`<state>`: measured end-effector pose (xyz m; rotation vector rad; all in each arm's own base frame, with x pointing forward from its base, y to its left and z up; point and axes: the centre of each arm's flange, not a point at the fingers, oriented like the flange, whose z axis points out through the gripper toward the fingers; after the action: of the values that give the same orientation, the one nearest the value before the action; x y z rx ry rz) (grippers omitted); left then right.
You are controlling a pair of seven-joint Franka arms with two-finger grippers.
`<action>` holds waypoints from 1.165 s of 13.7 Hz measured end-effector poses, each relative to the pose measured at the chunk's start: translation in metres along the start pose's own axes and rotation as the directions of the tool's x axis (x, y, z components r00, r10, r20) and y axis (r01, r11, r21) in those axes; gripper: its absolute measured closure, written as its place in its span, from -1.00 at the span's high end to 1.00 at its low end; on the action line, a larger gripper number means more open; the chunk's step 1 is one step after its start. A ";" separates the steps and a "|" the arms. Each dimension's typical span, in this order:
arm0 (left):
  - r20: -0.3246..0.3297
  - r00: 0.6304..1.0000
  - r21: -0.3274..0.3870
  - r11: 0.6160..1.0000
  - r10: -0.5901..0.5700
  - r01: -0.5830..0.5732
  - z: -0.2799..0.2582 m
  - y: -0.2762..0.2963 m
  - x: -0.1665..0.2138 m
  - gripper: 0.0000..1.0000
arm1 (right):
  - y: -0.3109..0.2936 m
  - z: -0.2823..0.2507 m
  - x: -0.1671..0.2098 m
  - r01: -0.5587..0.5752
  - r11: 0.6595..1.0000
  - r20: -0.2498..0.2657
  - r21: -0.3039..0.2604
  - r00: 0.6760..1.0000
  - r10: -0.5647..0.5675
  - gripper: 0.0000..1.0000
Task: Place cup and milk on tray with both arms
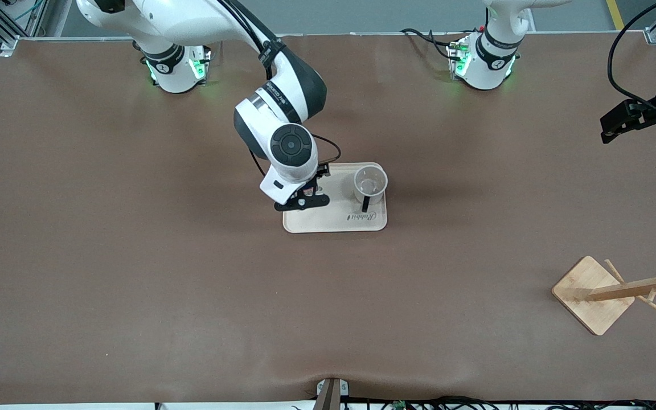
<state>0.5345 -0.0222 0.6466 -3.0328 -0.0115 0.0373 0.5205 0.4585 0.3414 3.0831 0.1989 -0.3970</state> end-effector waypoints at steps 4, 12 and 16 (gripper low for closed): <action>0.002 1.000 -0.059 0.998 0.025 -0.025 -0.001 0.021 -0.003 1.00 | 0.001 -0.046 0.008 -0.003 0.999 -0.079 0.046 0.997 0.007 1.00; -0.011 1.000 -0.065 0.997 0.030 -0.030 -0.006 0.030 -0.006 1.00 | 0.178 -0.198 0.026 -0.162 0.982 -0.089 0.098 0.981 0.171 1.00; -0.020 0.999 -0.066 0.997 0.028 -0.030 -0.008 0.030 -0.005 1.00 | 0.285 -0.271 -0.009 -0.271 0.951 -0.124 0.147 0.949 0.290 1.00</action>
<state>0.5299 -0.0526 0.6511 -3.0994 0.0335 0.0108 0.6170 0.1867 0.6089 3.1987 -0.2745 -0.1817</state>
